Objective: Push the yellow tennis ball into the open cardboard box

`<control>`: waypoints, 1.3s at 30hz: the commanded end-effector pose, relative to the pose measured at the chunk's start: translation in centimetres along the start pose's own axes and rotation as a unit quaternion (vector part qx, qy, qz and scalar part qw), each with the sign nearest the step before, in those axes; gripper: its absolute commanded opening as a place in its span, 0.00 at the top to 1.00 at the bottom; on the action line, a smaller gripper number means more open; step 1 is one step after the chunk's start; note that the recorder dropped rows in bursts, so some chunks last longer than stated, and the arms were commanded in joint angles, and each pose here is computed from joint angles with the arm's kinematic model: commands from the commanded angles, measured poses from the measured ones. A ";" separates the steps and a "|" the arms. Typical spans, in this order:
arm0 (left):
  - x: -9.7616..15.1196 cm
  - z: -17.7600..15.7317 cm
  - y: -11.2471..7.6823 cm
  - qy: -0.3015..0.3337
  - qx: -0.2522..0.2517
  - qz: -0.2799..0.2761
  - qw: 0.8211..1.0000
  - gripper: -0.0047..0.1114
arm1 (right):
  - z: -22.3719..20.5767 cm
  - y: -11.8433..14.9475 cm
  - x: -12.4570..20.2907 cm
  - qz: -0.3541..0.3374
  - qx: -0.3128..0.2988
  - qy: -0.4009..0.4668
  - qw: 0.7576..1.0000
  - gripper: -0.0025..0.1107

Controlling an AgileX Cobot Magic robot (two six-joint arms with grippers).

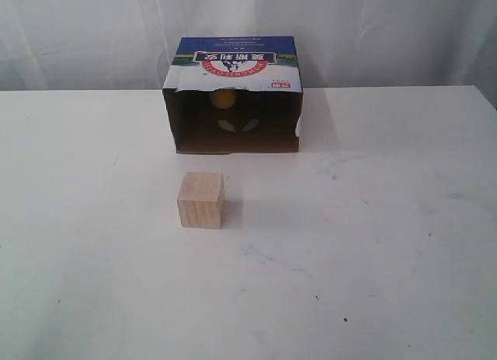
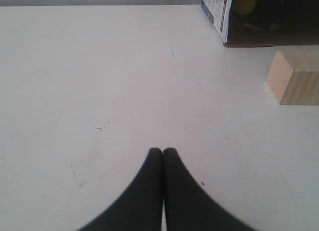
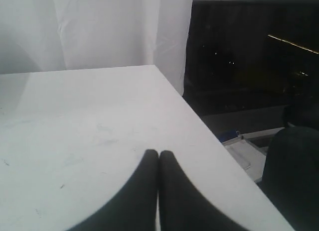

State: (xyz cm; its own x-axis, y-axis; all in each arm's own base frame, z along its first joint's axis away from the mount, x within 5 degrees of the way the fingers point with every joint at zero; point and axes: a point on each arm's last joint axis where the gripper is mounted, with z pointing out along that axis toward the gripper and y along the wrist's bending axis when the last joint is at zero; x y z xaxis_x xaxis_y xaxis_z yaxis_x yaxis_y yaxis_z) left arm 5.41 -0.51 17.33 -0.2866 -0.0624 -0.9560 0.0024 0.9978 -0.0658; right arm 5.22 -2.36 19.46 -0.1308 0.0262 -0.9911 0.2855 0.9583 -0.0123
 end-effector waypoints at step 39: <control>0.1 0.0 -0.1 0.000 0.004 -0.005 1.000 0.96 | -0.2 1.6 1.3 -0.039 -0.086 0.061 0.994 0.98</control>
State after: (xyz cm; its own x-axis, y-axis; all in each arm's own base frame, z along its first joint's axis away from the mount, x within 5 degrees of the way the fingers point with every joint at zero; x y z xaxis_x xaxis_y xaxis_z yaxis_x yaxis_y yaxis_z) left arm 5.41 -0.51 17.33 -0.2866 -0.0624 -0.9560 0.0024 0.9978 -0.0658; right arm 5.31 -0.75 18.18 -0.2693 -0.0186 -0.9629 0.1022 0.9936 -0.0478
